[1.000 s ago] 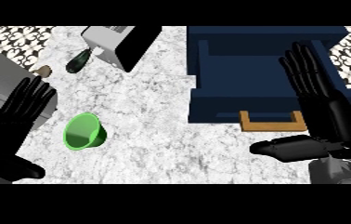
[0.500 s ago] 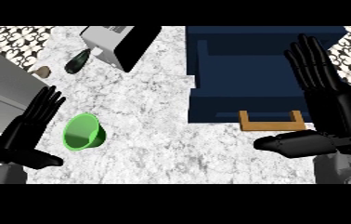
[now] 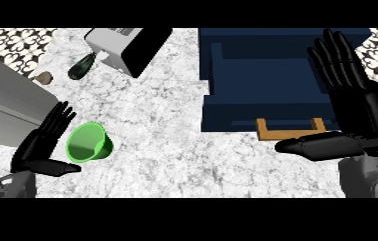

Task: Pick up the cup, place it into the drawer and close the drawer

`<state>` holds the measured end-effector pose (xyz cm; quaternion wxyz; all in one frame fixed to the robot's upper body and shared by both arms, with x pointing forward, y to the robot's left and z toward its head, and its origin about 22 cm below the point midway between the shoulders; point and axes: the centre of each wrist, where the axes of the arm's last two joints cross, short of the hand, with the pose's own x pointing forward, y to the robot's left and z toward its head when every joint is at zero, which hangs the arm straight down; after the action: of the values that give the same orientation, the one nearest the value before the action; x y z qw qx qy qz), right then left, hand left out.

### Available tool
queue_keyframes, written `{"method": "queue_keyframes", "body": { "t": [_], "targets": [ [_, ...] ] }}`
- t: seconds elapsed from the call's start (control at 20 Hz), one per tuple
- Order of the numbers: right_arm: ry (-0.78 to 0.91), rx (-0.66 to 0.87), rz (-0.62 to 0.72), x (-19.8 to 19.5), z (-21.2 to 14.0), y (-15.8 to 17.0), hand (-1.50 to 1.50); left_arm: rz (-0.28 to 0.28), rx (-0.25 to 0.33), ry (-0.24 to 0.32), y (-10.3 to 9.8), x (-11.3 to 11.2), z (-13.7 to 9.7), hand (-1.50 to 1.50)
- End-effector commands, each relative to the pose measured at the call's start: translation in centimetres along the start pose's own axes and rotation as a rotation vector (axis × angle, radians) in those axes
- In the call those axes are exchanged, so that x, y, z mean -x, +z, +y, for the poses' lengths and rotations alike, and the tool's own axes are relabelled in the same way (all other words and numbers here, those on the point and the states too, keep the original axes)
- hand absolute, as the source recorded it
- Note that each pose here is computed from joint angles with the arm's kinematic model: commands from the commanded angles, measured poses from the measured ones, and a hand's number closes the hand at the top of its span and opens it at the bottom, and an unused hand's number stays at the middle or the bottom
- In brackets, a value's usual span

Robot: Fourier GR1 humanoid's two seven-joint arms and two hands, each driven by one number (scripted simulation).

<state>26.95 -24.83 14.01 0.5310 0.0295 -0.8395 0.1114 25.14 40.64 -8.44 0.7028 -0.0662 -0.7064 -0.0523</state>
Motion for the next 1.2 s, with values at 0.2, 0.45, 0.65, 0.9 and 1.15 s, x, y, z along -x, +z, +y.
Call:
{"method": "queue_keyframes", "body": {
  "t": [0.2,0.45,0.65,0.9,1.15],
  "targets": [
    [0.008,-0.001,0.012,1.1,-0.1,0.1,-1.5,-0.048,0.035,0.016,1.6,3.5,-0.7,-1.5],
    [-0.019,0.005,-0.013,-0.6,1.2,0.0,-1.5,-0.073,0.01,0.028,1.0,4.5,-2.2,-1.5],
    [0.003,-0.004,-0.013,-0.5,-1.2,0.0,-1.5,-0.089,0.008,0.051,-0.6,4.5,-3.4,-1.5],
    [-0.001,0.004,0.001,-0.3,-1.3,-0.7,-1.5,-0.105,0.024,0.052,1.7,6.0,-3.8,-1.5],
    [-0.004,-0.006,0.0,0.4,-1.3,0.2,-1.5,-0.132,0.05,0.058,-1.4,4.6,-4.3,-1.5]
  ]
}}
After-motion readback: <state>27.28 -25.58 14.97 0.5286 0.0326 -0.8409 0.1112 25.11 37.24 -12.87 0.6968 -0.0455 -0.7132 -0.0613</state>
